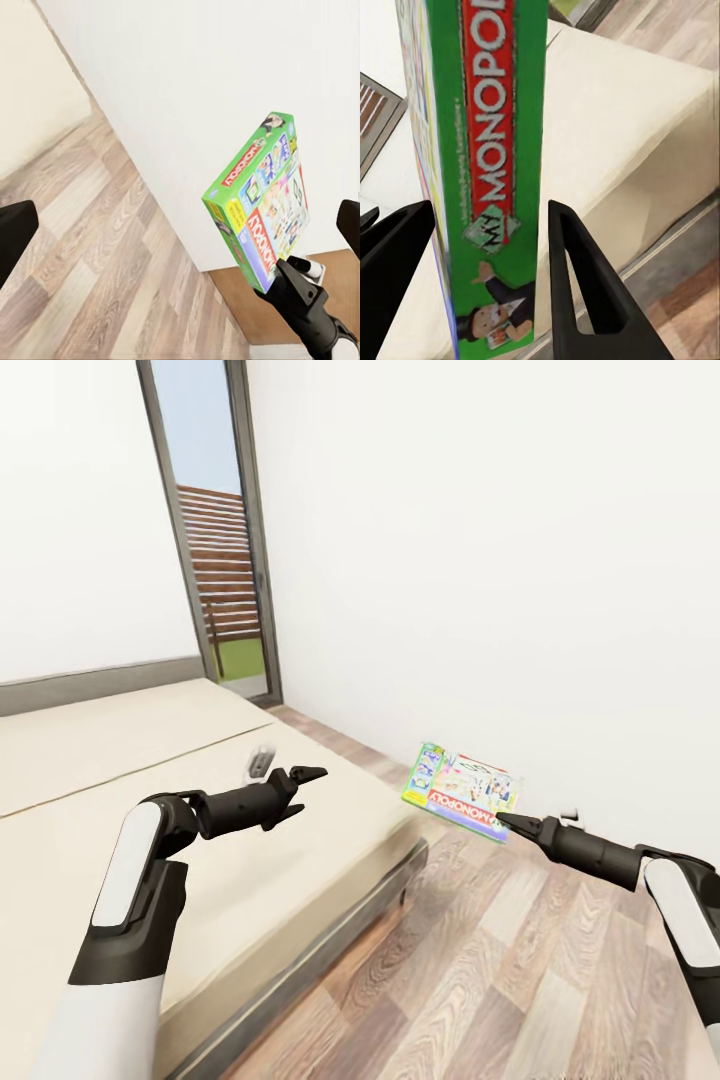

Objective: Put all the toys in the child's room - the three board games (two on the bed and one on the table), the two jigsaw puzzles on the table, and the tennis ball on the table - inside the toy box on the table in the child's room.

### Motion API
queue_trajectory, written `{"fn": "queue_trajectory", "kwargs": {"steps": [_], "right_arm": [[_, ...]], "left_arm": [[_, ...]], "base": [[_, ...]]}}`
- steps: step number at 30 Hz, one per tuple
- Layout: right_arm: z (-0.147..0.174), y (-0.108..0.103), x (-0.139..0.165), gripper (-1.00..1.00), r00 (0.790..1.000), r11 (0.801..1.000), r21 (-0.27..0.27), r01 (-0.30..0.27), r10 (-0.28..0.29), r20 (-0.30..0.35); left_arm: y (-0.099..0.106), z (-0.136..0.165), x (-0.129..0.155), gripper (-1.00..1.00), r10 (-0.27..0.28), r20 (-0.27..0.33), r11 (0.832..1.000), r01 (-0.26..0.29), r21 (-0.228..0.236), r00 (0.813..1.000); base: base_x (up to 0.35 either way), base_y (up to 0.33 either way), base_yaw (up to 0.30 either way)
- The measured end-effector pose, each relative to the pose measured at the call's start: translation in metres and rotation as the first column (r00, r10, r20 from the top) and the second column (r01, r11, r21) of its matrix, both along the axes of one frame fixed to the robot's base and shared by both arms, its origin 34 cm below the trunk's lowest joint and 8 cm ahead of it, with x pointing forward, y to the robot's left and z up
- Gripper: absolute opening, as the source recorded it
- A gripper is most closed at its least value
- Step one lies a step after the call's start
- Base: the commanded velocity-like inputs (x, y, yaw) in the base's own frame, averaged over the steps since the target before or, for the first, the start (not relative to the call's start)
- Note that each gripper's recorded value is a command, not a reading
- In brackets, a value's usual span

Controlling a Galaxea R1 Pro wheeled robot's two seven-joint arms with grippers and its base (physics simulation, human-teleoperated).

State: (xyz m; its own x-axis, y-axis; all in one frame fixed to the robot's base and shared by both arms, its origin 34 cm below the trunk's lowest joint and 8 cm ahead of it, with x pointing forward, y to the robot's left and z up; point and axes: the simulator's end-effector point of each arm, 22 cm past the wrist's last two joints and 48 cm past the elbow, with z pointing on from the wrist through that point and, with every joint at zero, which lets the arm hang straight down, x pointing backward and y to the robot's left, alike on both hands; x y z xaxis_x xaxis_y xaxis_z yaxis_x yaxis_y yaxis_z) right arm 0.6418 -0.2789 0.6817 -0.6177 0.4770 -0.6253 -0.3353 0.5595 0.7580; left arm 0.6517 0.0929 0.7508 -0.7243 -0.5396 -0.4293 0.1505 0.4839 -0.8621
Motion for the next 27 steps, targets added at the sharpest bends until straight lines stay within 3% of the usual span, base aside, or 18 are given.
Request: {"fn": "queue_trajectory", "kwargs": {"steps": [27], "right_arm": [[0.066,-0.007,0.013,-1.0,1.0,1.0,-0.027,0.003,-0.002,0.016]], "left_arm": [[0.001,0.059,0.016,1.0,0.003,-0.003,1.0,-0.003,0.003,1.0]], "base": [[0.0,0.0,-0.281]]}}
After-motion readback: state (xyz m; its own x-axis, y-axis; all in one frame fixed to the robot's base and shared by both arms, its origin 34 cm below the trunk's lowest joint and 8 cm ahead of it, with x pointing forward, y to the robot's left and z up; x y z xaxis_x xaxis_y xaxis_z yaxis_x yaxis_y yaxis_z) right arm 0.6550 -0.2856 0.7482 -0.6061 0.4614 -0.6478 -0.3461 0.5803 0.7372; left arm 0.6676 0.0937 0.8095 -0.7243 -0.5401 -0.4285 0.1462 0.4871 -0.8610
